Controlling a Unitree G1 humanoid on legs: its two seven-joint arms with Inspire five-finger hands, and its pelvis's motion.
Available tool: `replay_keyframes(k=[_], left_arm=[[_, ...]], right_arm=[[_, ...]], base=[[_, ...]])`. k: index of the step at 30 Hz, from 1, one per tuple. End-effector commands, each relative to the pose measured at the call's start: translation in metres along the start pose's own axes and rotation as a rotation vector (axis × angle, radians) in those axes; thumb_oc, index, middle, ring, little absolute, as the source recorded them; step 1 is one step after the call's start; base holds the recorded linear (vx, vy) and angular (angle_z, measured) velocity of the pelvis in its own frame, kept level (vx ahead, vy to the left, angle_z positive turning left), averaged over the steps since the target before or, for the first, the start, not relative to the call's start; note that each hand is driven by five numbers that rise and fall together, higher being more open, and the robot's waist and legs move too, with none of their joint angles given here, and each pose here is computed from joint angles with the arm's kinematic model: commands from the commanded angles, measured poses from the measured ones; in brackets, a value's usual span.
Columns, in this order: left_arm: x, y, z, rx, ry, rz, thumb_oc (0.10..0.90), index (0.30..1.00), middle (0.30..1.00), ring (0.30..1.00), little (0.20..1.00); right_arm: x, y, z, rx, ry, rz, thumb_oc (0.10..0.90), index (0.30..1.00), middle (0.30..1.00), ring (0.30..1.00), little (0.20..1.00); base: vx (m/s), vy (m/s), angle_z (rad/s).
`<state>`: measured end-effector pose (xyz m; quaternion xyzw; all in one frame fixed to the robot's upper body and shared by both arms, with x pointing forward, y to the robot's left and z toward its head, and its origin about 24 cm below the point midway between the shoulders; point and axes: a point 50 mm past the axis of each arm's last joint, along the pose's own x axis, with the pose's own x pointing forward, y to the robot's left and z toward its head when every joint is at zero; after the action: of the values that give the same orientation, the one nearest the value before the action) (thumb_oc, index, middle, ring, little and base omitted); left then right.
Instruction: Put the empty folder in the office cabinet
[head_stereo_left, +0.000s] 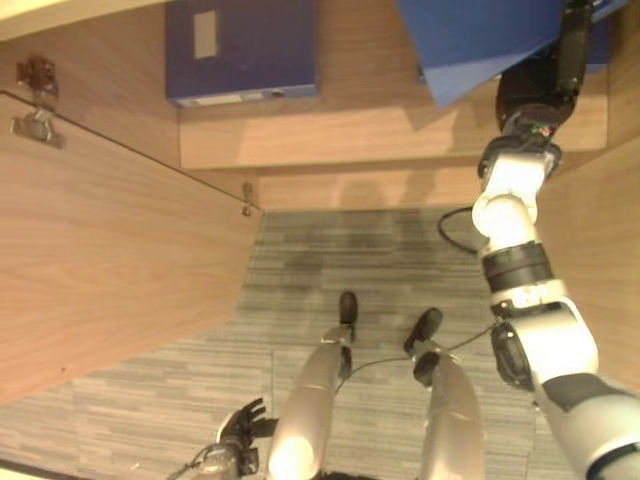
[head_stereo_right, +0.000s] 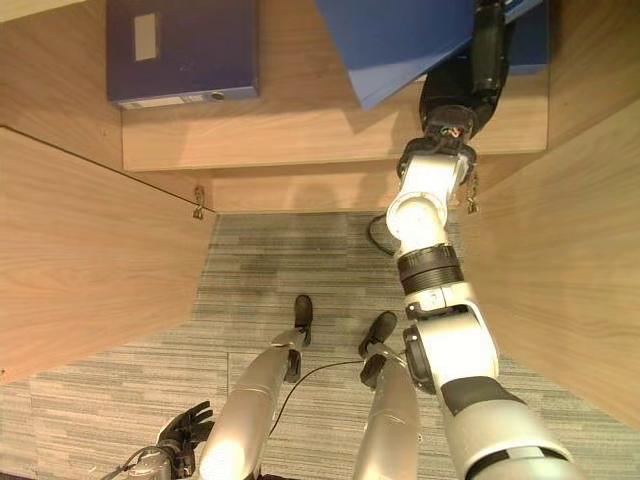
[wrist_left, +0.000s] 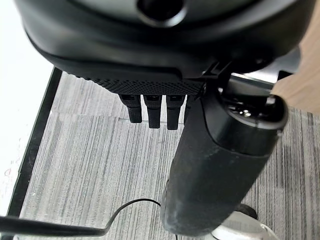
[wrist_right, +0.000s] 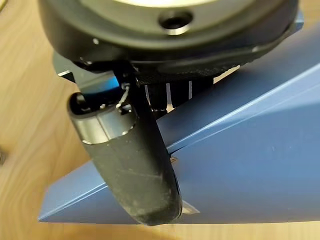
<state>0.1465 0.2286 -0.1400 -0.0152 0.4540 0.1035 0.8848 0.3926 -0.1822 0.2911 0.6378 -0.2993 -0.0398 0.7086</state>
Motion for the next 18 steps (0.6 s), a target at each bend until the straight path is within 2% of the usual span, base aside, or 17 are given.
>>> replay_keyframes(k=[1, 8, 14, 18], left_arm=[[-0.019, 0.046, -0.044, 0.045, 0.136, 0.121, 0.800, 0.900, 0.900, 0.900, 0.900], [-0.021, 0.045, -0.040, 0.043, 0.110, 0.104, 0.800, 0.900, 0.900, 0.900, 0.900], [-0.025, 0.044, -0.042, 0.099, 0.101, 0.079, 0.800, 0.900, 0.900, 0.900, 0.900], [-0.026, 0.040, -0.041, 0.121, 0.093, 0.041, 0.800, 0.900, 0.900, 0.900, 0.900]], right_arm=[[0.009, 0.058, 0.009, -0.020, -0.060, 0.205, 0.400, 0.300, 0.300, 0.300, 0.300], [0.018, 0.078, 0.032, 0.083, -0.195, 0.158, 0.400, 0.300, 0.300, 0.300, 0.300], [-0.002, 0.119, 0.047, 0.254, -0.323, 0.255, 0.400, 0.300, 0.300, 0.300, 0.300], [-0.008, 0.130, 0.054, 0.257, -0.347, 0.297, 0.400, 0.300, 0.300, 0.300, 0.300]], base=[[0.01, -0.011, 0.10], [0.01, -0.013, 0.15], [0.02, -0.009, 0.17], [0.03, 0.006, 0.18]])
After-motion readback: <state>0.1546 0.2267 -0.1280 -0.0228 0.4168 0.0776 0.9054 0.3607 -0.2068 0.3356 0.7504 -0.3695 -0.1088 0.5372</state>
